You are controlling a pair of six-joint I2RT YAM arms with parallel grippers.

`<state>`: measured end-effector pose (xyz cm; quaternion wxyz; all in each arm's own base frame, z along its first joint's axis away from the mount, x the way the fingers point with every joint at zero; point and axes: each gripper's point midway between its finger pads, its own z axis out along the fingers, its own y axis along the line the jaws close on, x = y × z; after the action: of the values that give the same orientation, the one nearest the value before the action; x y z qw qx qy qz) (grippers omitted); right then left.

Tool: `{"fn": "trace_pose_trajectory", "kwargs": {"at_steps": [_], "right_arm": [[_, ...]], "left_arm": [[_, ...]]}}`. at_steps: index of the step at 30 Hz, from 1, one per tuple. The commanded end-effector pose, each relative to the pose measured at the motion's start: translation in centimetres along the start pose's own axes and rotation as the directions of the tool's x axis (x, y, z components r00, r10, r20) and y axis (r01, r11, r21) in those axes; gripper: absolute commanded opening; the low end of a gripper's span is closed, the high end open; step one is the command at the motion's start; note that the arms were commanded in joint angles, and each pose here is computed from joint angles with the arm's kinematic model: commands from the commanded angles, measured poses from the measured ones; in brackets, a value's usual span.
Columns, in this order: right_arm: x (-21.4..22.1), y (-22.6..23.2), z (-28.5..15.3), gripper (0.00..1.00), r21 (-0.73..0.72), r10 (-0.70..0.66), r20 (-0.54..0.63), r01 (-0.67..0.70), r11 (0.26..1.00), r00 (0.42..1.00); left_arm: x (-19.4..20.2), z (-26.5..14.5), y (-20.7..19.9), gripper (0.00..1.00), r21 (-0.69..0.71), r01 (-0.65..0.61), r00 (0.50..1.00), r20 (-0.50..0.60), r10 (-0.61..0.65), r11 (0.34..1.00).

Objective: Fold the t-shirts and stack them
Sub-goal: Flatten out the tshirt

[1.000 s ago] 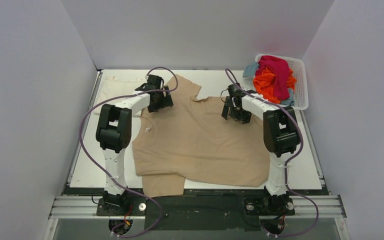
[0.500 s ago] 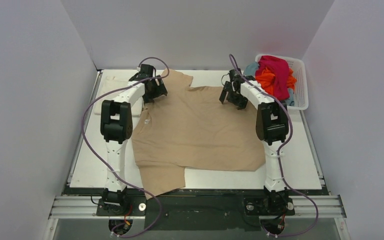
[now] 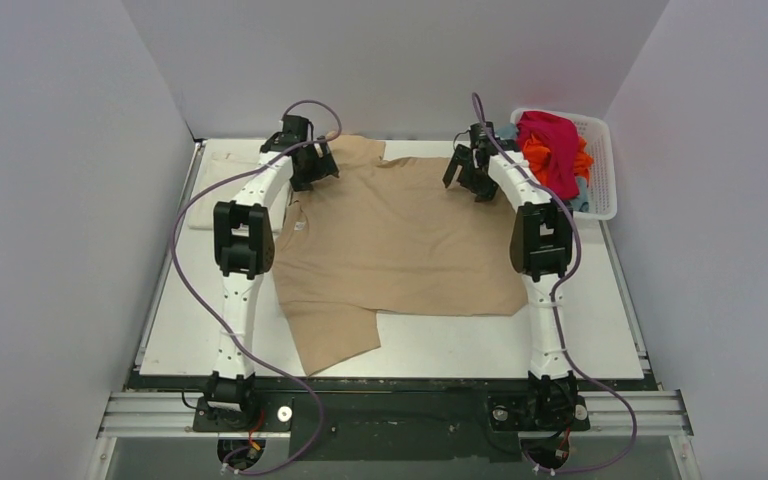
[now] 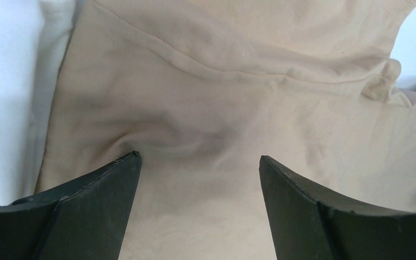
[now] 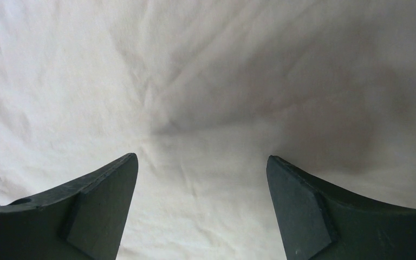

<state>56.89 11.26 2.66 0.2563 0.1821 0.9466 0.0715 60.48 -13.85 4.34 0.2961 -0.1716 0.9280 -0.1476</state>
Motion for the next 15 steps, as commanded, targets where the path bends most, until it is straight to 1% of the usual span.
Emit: {"fn": "trace_pose_trajectory", "kwargs": {"at_steps": [1,2,3,4,5,6,7,8,9,10,11,12,13,14,15], "right_arm": [[-0.6,1.6,-7.4,0.85,-0.025,-0.095,0.037,0.096,0.995,0.995],[-1.1,2.5,-10.0,0.85,-0.043,-0.108,0.074,0.112,0.993,0.991],[0.1,1.8,-10.4,0.85,-0.019,-0.122,0.058,0.123,0.992,0.991],[1.0,1.8,-12.3,0.86,-0.019,-0.135,0.063,0.136,0.99,0.989],[1.3,1.4,-13.3,0.86,-0.001,-0.141,0.073,0.142,0.99,0.987],[2.4,0.8,-15.2,0.87,0.018,-0.151,0.085,0.15,0.988,0.985],[3.0,0.5,-16.0,0.87,0.027,-0.149,0.088,0.147,0.989,0.985],[4.6,-0.8,-17.5,0.87,0.049,-0.153,0.088,0.149,0.988,0.984],[5.2,-1.2,-18.4,0.87,0.053,-0.136,0.098,0.131,0.99,0.986],[7.3,-3.1,-19.5,0.87,0.081,-0.133,0.093,0.126,0.989,0.987],[8.2,-3.9,-20.0,0.87,0.085,-0.106,0.101,0.098,0.992,0.989],[10.2,-6.0,-21.1,0.87,0.108,-0.096,0.105,0.084,0.991,0.99],[11.2,-7.0,-21.4,0.87,0.119,-0.07,0.116,0.057,0.991,0.991],[13.3,-9.4,-22.1,0.87,0.15,-0.047,0.123,0.028,0.988,0.991],[13.5,-10.3,-23.6,0.87,0.132,-0.022,0.171,-0.001,0.991,0.985]], "left_arm": [[-3.7,-8.3,-4.6,0.9,0.103,-0.075,0.993,0.1,0.064,0.992],[-3.4,-10.4,-5.1,0.9,0.098,-0.089,0.991,0.112,0.078,0.991],[-3.3,-11.7,-5.3,0.9,0.094,-0.095,0.989,0.12,0.083,0.991],[-2.4,-13.7,-5.5,0.9,0.086,-0.104,0.987,0.129,0.092,0.991],[-1.7,-15.0,-5.9,0.9,0.091,-0.112,0.986,0.134,0.1,0.99],[-0.7,-17.3,-5.5,0.9,0.088,-0.105,0.985,0.148,0.091,0.991],[0.4,-18.3,-5.7,0.9,0.092,-0.108,0.984,0.152,0.093,0.99],[2.1,-20.4,-4.9,0.9,0.089,-0.088,0.984,0.161,0.073,0.992],[2.5,-23.8,-5.2,0.91,0.099,-0.087,0.974,0.218,0.064,0.991],[5.7,-22.9,-3.3,0.91,0.061,-0.063,0.984,0.17,0.052,0.996],[6.6,-25.7,-3.4,0.91,0.065,-0.068,0.974,0.219,0.052,0.996],[10.0,-24.9,-1.2,0.91,0.012,-0.034,0.986,0.161,0.032,0.999],[12.8,-26.0,0.2,0.91,-0.012,-0.034,0.988,0.151,0.036,0.999],[14.7,-26.5,1.0,0.91,-0.025,0.001,0.992,0.127,0.002,1.0],[17.9,-27.1,2.3,0.91,-0.04,-0.009,0.996,0.092,0.013,0.999]]}}
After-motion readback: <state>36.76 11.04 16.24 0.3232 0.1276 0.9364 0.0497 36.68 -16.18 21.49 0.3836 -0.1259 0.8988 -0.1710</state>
